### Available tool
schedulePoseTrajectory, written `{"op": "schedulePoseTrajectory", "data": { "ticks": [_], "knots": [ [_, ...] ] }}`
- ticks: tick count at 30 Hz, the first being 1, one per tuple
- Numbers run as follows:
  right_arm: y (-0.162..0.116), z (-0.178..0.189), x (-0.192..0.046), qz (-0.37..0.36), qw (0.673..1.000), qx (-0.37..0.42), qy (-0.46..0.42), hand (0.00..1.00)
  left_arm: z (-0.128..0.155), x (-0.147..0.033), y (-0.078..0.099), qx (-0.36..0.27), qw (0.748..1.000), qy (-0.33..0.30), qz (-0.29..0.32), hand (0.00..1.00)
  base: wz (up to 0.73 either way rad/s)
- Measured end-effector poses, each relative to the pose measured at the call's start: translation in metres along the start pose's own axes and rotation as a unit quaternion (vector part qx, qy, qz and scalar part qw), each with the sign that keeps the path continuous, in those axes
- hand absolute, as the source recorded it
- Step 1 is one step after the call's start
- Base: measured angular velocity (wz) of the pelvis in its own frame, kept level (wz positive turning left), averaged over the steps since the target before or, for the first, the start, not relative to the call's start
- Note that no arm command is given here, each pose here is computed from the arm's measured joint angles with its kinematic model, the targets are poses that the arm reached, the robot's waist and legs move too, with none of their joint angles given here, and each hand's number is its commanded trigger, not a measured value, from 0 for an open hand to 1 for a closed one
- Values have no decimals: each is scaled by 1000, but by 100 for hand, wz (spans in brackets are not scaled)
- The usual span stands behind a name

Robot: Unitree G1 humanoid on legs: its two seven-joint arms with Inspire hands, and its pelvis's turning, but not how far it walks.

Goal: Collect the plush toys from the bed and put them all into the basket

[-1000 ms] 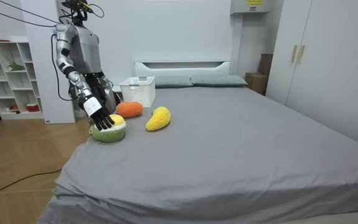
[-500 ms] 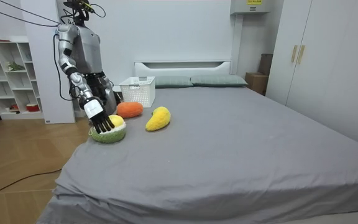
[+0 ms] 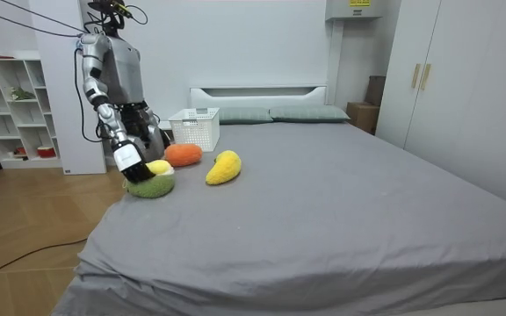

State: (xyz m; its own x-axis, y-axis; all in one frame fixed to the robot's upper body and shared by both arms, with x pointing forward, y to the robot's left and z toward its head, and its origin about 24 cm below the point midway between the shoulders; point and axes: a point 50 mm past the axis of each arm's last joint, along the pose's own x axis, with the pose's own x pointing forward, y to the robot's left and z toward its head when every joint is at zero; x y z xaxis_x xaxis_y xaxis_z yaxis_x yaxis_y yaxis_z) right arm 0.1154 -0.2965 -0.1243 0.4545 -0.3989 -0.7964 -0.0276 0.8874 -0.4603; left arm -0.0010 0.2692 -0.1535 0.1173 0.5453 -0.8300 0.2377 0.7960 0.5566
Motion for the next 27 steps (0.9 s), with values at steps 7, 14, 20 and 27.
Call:
{"op": "schedulePoseTrajectory", "data": {
  "ticks": [7,14,20,27],
  "knots": [
    [5,1,0,18,1000,-2,-4,100,6,1,2,-5,1000,-12,2,0,0],
    [8,1,0,34,999,2,-4,100,7,1,2,-5,1000,-14,-1,0,0],
    [7,6,0,32,999,3,-13,100,6,1,2,-6,1000,-14,-1,0,-1],
    [-5,64,-10,14,992,2,-126,100,6,1,1,-3,1000,-12,-1,0,-4]
  ]
}}
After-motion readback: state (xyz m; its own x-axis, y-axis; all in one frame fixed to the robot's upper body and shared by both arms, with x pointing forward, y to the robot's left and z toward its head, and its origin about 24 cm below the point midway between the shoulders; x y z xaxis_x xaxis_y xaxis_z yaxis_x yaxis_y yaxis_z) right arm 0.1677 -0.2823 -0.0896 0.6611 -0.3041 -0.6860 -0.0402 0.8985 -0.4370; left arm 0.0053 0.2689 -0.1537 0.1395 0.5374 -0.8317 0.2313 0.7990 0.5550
